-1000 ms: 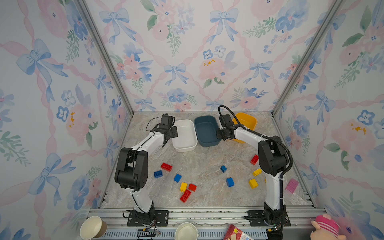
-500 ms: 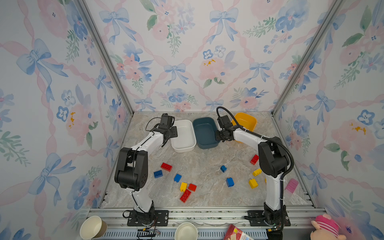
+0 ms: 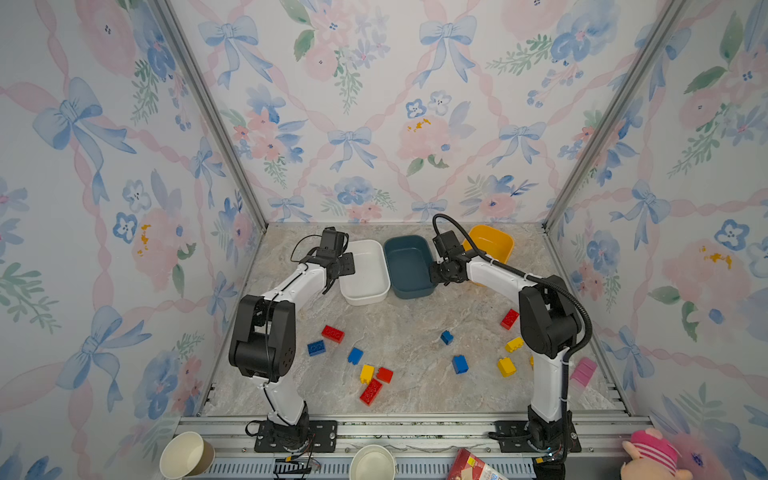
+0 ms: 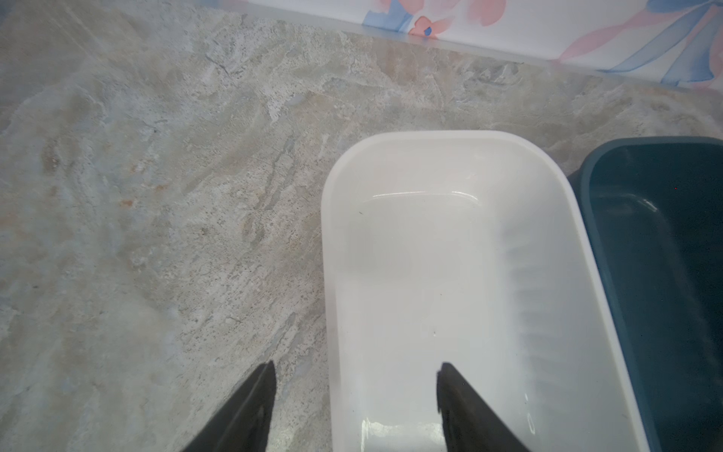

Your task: Sort the legos into containers by color

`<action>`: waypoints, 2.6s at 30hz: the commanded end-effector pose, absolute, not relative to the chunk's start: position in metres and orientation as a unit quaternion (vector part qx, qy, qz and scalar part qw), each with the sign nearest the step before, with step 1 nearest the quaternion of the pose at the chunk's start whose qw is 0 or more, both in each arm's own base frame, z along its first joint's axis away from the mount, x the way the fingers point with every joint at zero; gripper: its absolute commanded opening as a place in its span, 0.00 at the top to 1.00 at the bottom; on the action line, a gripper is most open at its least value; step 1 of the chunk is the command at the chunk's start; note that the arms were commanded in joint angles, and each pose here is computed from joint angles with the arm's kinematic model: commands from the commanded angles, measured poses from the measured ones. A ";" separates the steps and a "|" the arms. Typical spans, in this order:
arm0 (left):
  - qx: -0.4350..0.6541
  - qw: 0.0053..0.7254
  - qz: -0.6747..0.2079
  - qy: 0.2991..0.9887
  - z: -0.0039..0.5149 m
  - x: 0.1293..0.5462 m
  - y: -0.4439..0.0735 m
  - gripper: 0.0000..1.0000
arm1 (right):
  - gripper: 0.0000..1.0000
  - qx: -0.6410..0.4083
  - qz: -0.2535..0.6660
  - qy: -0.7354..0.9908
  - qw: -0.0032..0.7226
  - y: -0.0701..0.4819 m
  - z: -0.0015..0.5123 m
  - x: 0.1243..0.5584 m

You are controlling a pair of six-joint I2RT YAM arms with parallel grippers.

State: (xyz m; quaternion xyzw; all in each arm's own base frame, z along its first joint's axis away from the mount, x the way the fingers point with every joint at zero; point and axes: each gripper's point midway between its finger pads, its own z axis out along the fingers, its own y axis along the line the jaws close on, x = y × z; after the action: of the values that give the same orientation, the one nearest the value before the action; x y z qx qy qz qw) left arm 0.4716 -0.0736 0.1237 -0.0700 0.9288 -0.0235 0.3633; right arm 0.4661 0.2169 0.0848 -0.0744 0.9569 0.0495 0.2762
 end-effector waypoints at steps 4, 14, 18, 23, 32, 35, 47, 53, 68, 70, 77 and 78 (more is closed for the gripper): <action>-0.065 0.391 -0.038 0.917 0.144 0.468 -0.072 0.32 | 0.45 -0.035 0.036 0.948 0.313 0.175 0.141 0.468; -0.081 0.417 -0.075 0.902 0.154 0.449 -0.069 0.26 | 0.29 0.107 -0.021 0.948 0.299 0.047 0.138 0.473; -0.089 0.421 -0.084 0.899 0.153 0.441 -0.063 0.24 | 0.29 0.146 -0.035 0.949 0.278 0.011 0.120 0.476; -0.095 0.420 -0.089 0.898 0.149 0.435 -0.058 0.23 | 0.33 0.173 -0.027 0.949 0.262 -0.008 0.097 0.484; -0.101 0.421 -0.092 0.897 0.150 0.434 -0.054 0.22 | 0.54 0.168 -0.018 0.956 0.241 -0.003 0.076 0.497; -0.100 0.421 -0.093 0.897 0.150 0.434 -0.054 0.22 | 0.64 0.162 -0.015 0.958 0.238 0.001 0.072 0.497; -0.099 0.423 -0.095 0.896 0.151 0.430 -0.052 0.21 | 0.94 0.075 -0.005 0.974 0.215 0.023 0.069 0.495; -0.096 0.422 -0.096 0.896 0.150 0.429 -0.051 0.21 | 1.00 0.000 0.001 0.980 0.201 0.035 0.071 0.492; -0.087 0.420 -0.098 0.898 0.149 0.430 -0.053 0.20 | 1.00 -0.128 -0.035 0.975 0.178 0.051 0.062 0.501; -0.087 0.421 -0.099 0.898 0.150 0.430 -0.053 0.20 | 1.00 -0.133 -0.034 0.974 0.180 0.055 0.062 0.504; -0.084 0.421 -0.097 0.898 0.150 0.430 -0.053 0.20 | 1.00 -0.144 -0.025 0.973 0.176 0.071 0.060 0.503; -0.085 0.421 -0.097 0.898 0.150 0.430 -0.053 0.20 | 1.00 -0.144 -0.023 0.974 0.175 0.073 0.060 0.502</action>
State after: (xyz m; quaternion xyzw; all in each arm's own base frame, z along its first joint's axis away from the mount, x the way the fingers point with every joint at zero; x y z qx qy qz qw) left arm 0.4307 -0.0538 0.1468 -0.0940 0.8997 -0.0971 0.4151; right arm 0.5172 0.0642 0.0767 -0.1250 0.9682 -0.0223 0.2157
